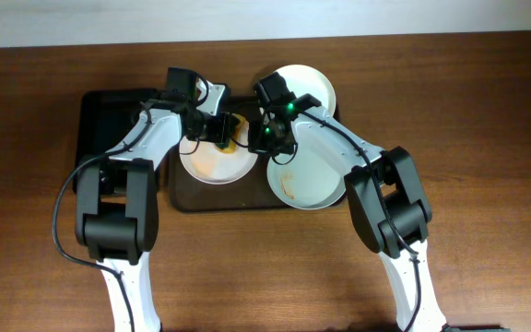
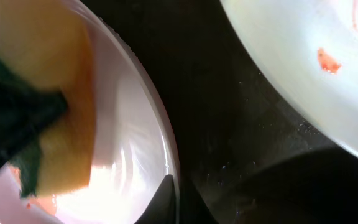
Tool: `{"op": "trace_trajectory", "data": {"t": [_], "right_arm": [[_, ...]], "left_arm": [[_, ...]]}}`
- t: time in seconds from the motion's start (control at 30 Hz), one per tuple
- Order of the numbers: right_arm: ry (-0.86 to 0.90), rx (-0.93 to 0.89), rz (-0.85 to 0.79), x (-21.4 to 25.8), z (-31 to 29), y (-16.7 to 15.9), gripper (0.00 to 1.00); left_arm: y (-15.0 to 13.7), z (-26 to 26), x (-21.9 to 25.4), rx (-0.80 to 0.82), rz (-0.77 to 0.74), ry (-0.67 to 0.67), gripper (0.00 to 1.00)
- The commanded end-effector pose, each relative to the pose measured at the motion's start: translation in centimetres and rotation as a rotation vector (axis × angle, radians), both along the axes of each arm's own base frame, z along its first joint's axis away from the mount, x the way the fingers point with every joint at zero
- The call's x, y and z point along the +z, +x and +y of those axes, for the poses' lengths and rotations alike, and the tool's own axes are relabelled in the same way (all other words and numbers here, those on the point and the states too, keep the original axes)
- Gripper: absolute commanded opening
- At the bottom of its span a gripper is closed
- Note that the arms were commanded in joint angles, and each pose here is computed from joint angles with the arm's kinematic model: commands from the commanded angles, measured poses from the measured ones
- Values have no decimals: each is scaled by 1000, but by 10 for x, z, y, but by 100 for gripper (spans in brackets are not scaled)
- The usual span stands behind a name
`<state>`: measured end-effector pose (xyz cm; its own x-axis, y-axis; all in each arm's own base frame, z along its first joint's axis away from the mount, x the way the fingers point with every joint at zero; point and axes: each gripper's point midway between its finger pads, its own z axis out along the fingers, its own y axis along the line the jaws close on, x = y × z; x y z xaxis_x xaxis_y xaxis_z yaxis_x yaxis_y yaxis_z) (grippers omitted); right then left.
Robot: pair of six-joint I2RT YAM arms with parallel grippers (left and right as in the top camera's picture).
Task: Clean dirty plates on tray and stack at the side
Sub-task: 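Scrub the held plate with the sponge in the left gripper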
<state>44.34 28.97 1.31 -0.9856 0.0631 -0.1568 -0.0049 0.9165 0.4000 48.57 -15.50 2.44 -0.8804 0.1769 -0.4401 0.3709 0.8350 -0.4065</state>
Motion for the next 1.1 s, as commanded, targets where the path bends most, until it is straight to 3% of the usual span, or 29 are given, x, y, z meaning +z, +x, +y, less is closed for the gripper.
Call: {"op": "trace_trajectory", "data": {"t": [0.0,0.07,0.13,0.27,0.47,0.57,0.63,0.7,0.97,1.07], "right_arm": [[6,21,-10,3,5,0,4],[6,21,-10,3,5,0,4],[8,21,-14,4,5,1,4],[79,25,9,8,5,4,4],[195,86,122,-16,19,-12,4],[184,78,73,-15,19,-1,4],[187,56,43,-13,11,11,4],[169,39,37,-13,6,14,4],[-49,-78,-15,4,-30,19,4],[-118,-76,-45,8,-30,16,4]], "left_arm": [[40,42,-6,161,-129,245,1],[46,69,-9,269,-141,375,1],[16,87,-24,351,12,449,1],[-34,98,-39,320,219,514,1],[-35,76,-37,178,209,402,1],[-40,56,7,137,294,272,1],[-35,56,45,137,297,269,1],[-30,58,51,145,277,283,1],[-16,95,-7,311,317,482,1],[-9,94,-48,338,345,479,1]]}}
